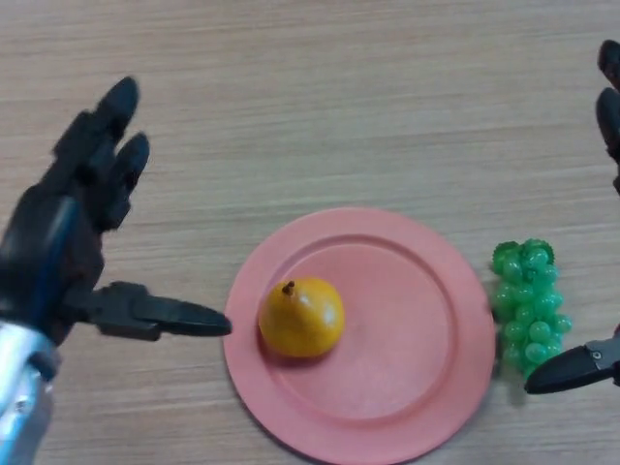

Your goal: Pick up the yellow pear and place it on the plate

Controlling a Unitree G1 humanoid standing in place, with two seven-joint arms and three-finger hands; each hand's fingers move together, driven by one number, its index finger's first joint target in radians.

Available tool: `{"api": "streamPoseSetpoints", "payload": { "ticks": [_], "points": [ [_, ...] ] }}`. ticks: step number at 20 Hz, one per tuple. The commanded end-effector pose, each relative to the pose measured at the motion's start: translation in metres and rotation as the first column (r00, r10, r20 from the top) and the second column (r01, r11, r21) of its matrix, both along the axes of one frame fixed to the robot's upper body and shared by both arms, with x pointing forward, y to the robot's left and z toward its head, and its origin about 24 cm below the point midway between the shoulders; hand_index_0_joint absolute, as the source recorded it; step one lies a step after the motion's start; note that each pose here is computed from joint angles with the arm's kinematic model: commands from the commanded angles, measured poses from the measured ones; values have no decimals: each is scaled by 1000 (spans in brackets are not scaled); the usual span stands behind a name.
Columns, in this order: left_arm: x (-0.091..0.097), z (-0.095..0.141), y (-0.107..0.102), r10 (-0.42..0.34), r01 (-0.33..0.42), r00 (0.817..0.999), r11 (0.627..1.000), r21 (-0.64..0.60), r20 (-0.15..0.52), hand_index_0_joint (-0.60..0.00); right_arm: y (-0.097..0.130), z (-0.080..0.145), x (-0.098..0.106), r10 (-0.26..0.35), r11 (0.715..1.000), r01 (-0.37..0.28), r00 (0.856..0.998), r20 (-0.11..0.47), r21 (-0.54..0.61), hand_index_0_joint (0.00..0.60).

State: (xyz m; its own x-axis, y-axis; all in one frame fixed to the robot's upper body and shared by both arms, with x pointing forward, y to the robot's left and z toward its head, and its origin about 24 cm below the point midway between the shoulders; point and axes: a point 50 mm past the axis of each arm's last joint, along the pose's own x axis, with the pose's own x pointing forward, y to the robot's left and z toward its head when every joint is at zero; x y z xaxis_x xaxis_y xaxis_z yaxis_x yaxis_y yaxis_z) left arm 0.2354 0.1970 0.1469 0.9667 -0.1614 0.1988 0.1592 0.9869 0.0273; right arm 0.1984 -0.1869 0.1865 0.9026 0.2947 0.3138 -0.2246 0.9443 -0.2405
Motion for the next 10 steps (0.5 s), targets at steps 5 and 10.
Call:
{"api": "streamPoseSetpoints", "payload": {
  "ticks": [5, 10],
  "points": [
    [-24, 54, 22, 29, -49, 951, 997, 56, 307, 0, -1, 17, -5, 38, 999, -40, 992, 121, 9, 0],
    [-25, 54, 19, 77, -121, 928, 988, 100, 365, 0, -2, 15, -1, 23, 1000, -21, 991, 134, -15, 0]
  ]
}}
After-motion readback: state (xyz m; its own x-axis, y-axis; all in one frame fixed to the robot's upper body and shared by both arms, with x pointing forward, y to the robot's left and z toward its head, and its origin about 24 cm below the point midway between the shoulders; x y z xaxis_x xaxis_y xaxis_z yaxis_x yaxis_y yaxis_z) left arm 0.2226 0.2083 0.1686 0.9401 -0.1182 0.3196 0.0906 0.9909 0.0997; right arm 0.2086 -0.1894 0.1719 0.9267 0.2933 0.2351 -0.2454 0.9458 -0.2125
